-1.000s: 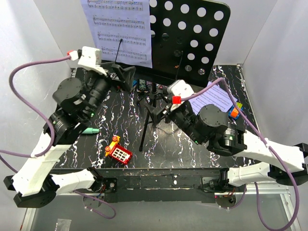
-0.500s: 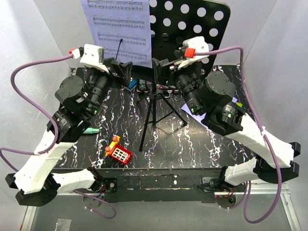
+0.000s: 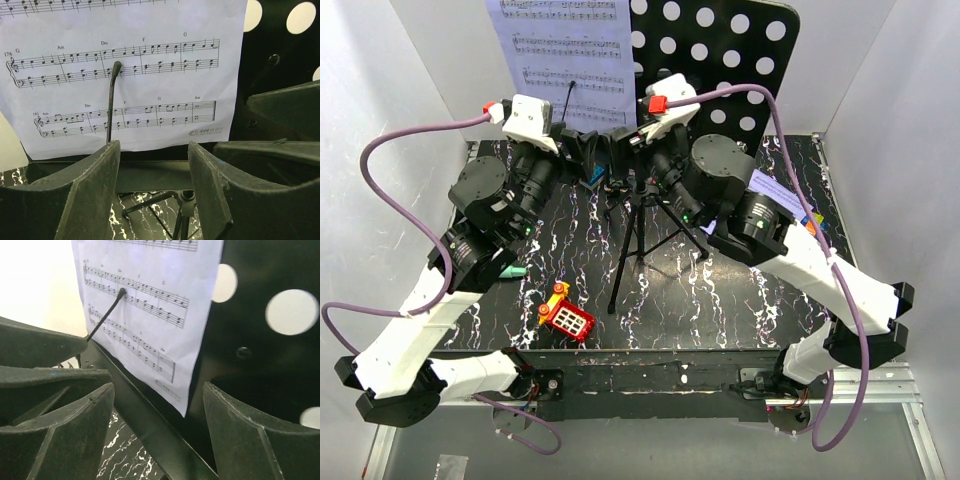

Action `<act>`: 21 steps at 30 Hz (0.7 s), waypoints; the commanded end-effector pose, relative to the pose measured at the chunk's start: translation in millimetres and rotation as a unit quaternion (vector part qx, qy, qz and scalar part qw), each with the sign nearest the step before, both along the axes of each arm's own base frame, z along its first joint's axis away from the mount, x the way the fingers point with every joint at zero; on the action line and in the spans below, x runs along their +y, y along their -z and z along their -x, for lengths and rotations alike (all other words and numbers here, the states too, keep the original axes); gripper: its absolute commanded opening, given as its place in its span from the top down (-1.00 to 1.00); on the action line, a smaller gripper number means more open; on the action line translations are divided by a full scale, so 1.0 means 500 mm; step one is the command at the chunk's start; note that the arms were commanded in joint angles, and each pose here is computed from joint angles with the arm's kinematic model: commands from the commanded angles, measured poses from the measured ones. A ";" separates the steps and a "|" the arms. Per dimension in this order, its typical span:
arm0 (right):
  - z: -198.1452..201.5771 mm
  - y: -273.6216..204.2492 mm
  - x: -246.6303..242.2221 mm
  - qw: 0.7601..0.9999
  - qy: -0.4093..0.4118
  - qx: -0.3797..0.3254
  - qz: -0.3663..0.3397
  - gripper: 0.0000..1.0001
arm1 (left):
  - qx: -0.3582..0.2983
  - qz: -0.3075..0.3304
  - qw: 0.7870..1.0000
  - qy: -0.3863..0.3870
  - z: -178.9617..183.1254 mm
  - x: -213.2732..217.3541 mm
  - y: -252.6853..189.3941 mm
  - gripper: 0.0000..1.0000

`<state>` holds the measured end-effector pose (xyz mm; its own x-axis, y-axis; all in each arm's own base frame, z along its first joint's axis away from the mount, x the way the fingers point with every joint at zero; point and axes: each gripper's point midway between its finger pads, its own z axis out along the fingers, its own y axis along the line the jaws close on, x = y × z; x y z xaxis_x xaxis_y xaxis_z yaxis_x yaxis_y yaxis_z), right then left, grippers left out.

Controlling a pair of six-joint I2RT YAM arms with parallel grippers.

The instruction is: Pack up the instrument practice props

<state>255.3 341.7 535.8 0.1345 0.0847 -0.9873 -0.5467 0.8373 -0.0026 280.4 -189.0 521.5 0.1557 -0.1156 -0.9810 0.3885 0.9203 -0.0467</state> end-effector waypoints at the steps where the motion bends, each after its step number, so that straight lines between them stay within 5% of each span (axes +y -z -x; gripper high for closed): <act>1: -0.008 -0.040 -0.004 1.000 0.008 -0.007 -0.025 -0.57 | -0.012 -0.010 1.000 -0.002 0.009 0.010 -0.002 -0.09; 11: -0.029 -0.030 0.002 0.999 0.035 -0.002 -0.027 -0.51 | -0.011 -0.026 1.000 0.004 0.008 0.004 0.012 0.02; 21: -0.031 -0.030 0.025 0.999 0.022 -0.003 -0.026 -0.04 | -0.015 -0.026 1.000 0.009 0.012 0.003 0.013 0.23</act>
<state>267.6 362.2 525.9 0.1172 0.0554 -0.9916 -0.5293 0.8483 -0.0152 281.6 -190.8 506.6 0.1552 -0.0560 -0.9863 0.3933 0.9193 0.0097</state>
